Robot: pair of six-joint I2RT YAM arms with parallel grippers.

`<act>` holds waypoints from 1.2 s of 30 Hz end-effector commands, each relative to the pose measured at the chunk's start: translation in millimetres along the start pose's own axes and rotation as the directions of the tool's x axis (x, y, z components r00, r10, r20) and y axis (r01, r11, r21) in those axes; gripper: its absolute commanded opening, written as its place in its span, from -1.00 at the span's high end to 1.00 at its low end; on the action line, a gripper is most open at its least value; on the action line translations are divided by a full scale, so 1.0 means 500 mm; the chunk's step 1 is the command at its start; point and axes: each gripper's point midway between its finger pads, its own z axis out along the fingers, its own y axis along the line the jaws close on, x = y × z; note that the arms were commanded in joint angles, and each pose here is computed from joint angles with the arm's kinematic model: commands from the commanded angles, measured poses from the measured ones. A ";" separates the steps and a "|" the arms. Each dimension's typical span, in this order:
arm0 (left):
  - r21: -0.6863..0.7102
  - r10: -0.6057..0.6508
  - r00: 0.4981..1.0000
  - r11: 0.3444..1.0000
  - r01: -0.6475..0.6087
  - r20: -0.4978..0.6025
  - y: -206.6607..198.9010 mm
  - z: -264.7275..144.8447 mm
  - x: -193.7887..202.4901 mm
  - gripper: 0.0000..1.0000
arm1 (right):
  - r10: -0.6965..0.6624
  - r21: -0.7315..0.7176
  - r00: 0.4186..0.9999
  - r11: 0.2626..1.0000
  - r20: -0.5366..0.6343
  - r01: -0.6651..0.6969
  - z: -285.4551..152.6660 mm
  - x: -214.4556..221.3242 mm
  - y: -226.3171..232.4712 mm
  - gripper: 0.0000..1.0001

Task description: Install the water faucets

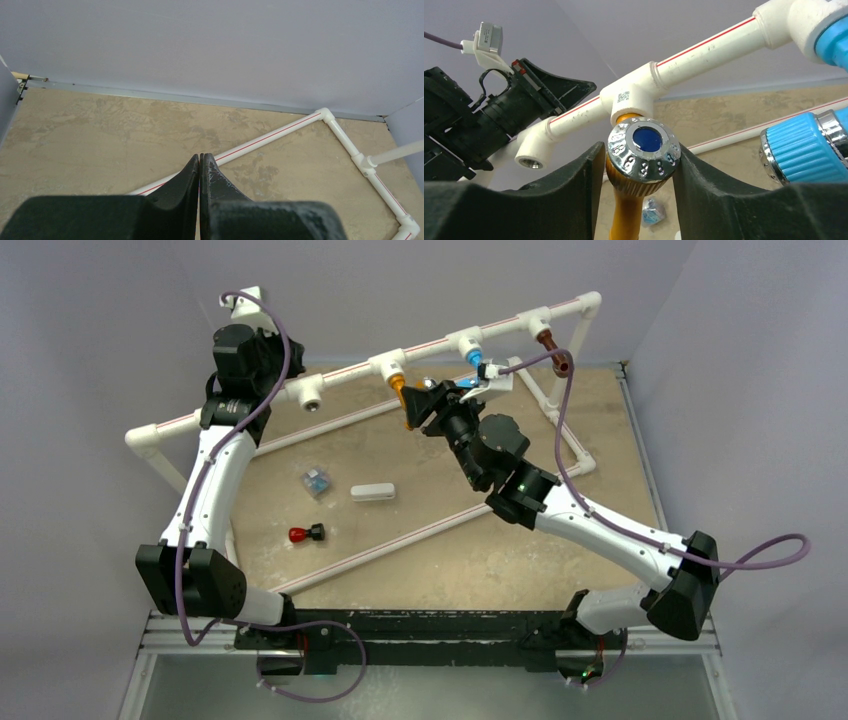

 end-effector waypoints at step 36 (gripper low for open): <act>-0.061 -0.042 0.966 0.998 0.028 -0.255 0.038 0.005 0.164 1.00 | 0.512 -0.102 0.855 0.849 -0.086 -0.519 -0.017 0.028 0.019 1.00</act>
